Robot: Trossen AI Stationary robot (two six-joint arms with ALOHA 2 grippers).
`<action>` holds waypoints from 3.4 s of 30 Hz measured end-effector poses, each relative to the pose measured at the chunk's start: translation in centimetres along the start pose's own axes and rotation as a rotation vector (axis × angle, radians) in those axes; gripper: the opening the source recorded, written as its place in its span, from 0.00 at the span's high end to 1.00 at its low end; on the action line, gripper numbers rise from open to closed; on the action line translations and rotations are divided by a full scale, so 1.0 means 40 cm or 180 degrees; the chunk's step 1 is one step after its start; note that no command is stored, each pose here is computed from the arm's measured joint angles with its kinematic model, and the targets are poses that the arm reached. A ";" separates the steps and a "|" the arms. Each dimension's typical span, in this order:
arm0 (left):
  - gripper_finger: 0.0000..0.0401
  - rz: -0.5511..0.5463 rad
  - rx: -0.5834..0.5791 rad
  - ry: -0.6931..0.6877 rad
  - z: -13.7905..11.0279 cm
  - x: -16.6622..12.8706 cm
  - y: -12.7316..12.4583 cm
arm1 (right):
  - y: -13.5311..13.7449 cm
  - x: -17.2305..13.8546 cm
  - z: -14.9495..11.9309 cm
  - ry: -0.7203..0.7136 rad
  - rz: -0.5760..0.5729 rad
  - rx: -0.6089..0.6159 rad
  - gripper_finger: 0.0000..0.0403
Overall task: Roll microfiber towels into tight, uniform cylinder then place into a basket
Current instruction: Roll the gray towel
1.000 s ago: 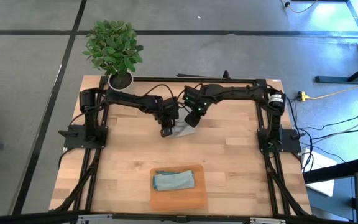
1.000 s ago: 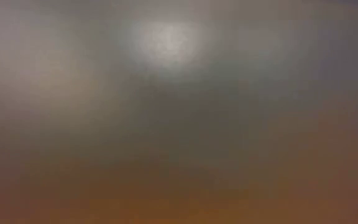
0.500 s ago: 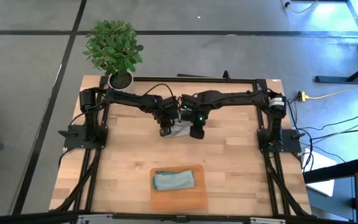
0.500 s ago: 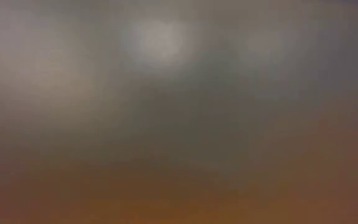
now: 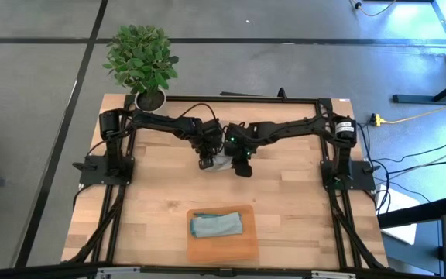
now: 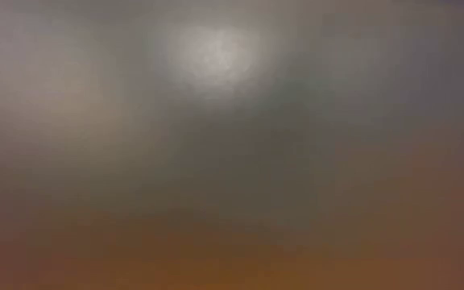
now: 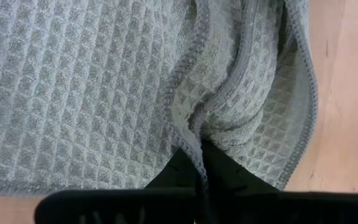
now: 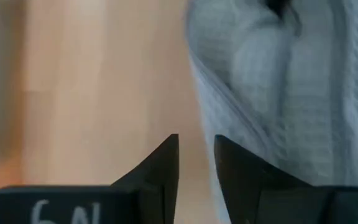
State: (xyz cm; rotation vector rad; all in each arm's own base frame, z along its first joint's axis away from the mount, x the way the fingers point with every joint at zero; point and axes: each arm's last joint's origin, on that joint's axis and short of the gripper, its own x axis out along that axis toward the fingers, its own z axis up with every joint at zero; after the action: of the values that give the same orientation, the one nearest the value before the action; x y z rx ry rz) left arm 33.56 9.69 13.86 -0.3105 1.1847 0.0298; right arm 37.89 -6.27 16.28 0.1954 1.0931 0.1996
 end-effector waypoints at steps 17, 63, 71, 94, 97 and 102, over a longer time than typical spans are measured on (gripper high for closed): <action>1.00 -0.0011 0.0019 -0.0007 0.001 0.000 -0.003 | -0.082 0.040 -0.092 -0.0211 -0.0295 0.0698 0.74; 0.79 0.0289 0.0953 0.0025 -0.005 -0.038 -0.114 | -0.095 0.039 -0.091 -0.0320 -0.0144 0.0856 0.74; 0.79 0.0506 0.0832 -0.0128 0.009 -0.054 -0.058 | -0.094 0.040 -0.091 -0.0321 -0.0137 0.0840 0.74; 0.91 0.0298 0.0606 0.0167 -0.007 0.006 0.008 | -0.078 -0.026 -0.084 -0.0351 -0.0227 0.0566 0.74; 0.93 0.0263 0.0575 0.0250 -0.014 0.006 0.006 | -0.040 -0.046 -0.085 -0.0222 -0.0224 0.0163 0.74; 0.95 0.0275 0.0566 0.0255 -0.015 0.007 0.005 | 0.020 -0.035 -0.084 -0.0069 -0.0182 -0.0446 0.74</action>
State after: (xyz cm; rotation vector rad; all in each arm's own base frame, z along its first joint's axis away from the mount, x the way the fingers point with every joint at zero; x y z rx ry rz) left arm 33.11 9.69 13.36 -0.1048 1.2703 -0.0128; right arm 34.23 -5.64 16.20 0.0408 1.0575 0.2216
